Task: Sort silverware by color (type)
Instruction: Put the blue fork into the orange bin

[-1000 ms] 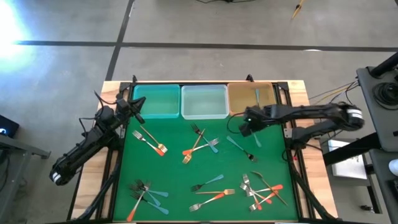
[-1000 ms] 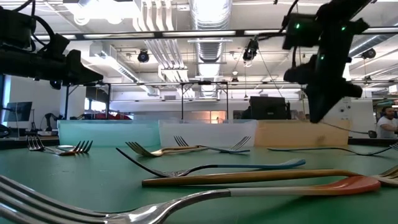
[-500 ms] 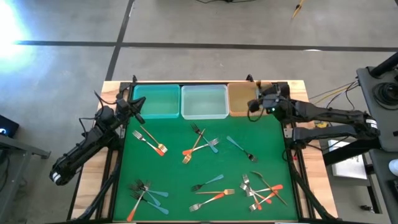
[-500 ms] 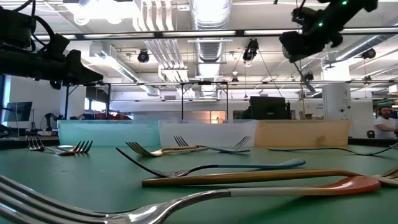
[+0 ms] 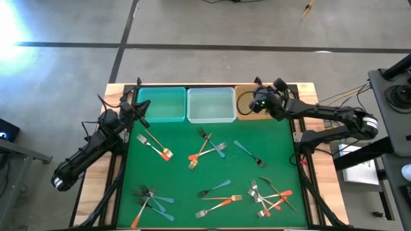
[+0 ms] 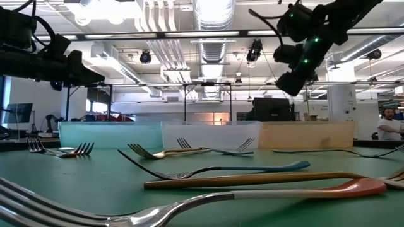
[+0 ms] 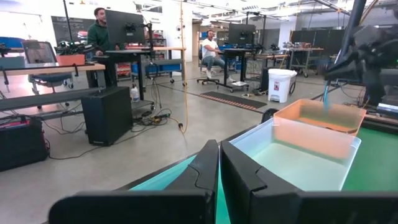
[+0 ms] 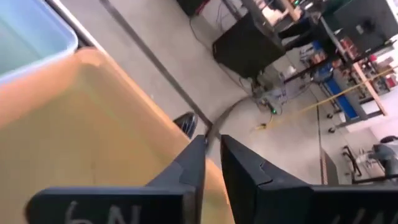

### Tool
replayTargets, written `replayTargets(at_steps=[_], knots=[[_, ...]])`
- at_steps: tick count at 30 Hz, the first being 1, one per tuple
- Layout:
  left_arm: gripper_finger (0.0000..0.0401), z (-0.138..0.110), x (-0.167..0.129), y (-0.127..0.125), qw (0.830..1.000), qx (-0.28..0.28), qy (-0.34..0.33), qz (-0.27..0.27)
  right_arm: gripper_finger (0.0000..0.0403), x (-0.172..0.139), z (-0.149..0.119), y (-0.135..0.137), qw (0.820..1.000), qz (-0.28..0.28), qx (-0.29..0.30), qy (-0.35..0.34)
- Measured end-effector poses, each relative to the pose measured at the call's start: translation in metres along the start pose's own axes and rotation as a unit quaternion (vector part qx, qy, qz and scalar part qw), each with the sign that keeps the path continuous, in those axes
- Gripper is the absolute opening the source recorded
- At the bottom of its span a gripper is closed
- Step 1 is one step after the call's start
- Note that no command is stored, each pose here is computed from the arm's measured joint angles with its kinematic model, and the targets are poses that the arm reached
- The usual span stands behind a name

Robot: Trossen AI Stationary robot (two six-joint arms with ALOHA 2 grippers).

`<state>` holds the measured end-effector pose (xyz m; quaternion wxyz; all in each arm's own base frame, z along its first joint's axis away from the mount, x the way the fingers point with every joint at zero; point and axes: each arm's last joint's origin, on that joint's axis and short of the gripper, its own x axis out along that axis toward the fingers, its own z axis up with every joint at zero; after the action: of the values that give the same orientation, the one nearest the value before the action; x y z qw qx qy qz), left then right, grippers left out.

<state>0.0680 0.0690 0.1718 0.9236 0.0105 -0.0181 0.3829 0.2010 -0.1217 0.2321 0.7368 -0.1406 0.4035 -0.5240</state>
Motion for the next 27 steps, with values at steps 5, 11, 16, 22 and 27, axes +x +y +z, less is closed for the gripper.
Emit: replayTargets(at_steps=[5,11,16,22,27], knots=[[0.0000,0.000,0.000,0.000,1.000,0.000,0.000,0.000,0.0077,0.003,-0.001,0.005,1.000,0.015,-0.008,0.006],[0.0000,0.000,0.000,0.000,1.000,0.000,0.000,0.000,0.0110,-0.007,0.001,0.006,0.990,0.116,0.082,-0.012],[0.0000,0.000,0.000,0.000,1.000,0.000,0.000,0.000,0.0122,-0.020,0.009,0.012,0.941,0.247,0.229,0.005],[0.0000,0.000,0.000,0.000,1.000,0.000,0.000,0.000,0.0116,-0.030,0.012,0.051,0.908,0.338,0.242,0.049],[0.0000,0.000,0.000,0.000,1.000,0.000,0.000,0.000,0.0114,-0.039,0.033,0.089,0.906,0.366,0.204,0.066]])
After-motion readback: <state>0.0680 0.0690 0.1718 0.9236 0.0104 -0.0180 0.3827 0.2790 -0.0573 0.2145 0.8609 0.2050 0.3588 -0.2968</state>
